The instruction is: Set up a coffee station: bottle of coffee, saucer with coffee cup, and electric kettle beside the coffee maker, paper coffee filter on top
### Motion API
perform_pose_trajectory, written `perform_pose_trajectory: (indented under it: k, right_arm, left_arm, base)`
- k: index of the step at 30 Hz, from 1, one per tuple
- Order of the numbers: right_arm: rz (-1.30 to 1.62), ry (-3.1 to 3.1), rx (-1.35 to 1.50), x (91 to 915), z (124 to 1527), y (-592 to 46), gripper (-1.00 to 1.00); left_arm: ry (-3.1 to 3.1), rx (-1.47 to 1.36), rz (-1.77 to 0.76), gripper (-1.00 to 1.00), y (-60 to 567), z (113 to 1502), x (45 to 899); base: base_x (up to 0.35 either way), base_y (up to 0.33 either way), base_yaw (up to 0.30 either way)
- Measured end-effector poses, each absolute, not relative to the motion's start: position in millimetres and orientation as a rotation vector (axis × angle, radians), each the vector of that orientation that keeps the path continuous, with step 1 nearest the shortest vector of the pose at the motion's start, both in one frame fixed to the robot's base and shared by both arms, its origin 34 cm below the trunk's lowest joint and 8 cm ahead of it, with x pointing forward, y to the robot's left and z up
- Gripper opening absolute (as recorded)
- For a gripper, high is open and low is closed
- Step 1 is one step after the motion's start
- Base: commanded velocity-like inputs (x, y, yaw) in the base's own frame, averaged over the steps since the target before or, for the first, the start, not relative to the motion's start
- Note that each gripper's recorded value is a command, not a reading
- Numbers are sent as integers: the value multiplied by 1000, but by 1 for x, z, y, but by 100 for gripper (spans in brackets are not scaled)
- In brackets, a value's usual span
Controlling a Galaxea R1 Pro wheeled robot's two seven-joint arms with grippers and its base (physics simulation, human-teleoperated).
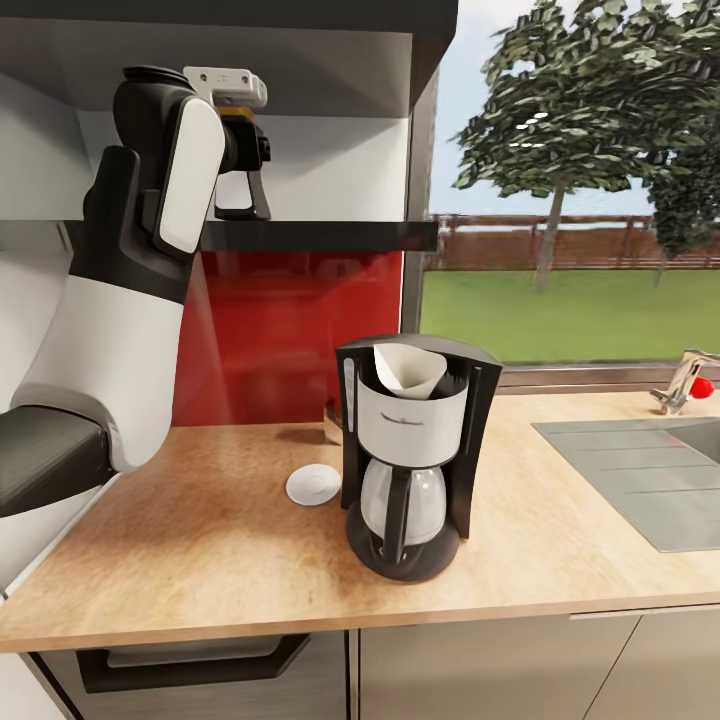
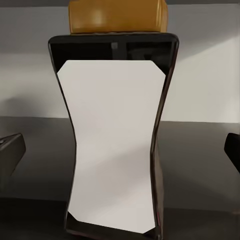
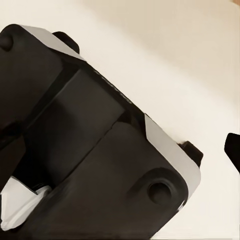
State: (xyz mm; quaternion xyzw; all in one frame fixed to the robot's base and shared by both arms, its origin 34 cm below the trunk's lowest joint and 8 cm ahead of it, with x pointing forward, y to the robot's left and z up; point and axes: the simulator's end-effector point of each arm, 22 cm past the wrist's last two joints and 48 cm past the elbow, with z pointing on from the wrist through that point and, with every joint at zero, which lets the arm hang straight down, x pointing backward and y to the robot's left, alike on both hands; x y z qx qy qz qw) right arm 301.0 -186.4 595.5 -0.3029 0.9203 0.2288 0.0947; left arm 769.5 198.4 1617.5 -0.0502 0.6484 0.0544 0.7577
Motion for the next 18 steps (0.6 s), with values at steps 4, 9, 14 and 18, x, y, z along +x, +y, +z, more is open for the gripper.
perform_pose_trajectory:
  k: [4,9,14,18]
  right_arm:
    - [676,2730,-916,299,595,-187,100]
    - [675,2730,-924,299,595,-188,100]
    - [674,2731,-925,298,595,-188,100]
    - [675,2731,-926,298,595,-188,100]
  left_arm:
    - [1413,-111,119,100,199,1617,769]
    - [1414,-112,120,100,200,1617,770]
    - [1414,-112,120,100,200,1617,770]
    - [1415,-111,120,100,200,1617,770]
  base:
    - [55,26,0]
    - [114,41,0]
    - [27,9,0]
    - [49,3,0]
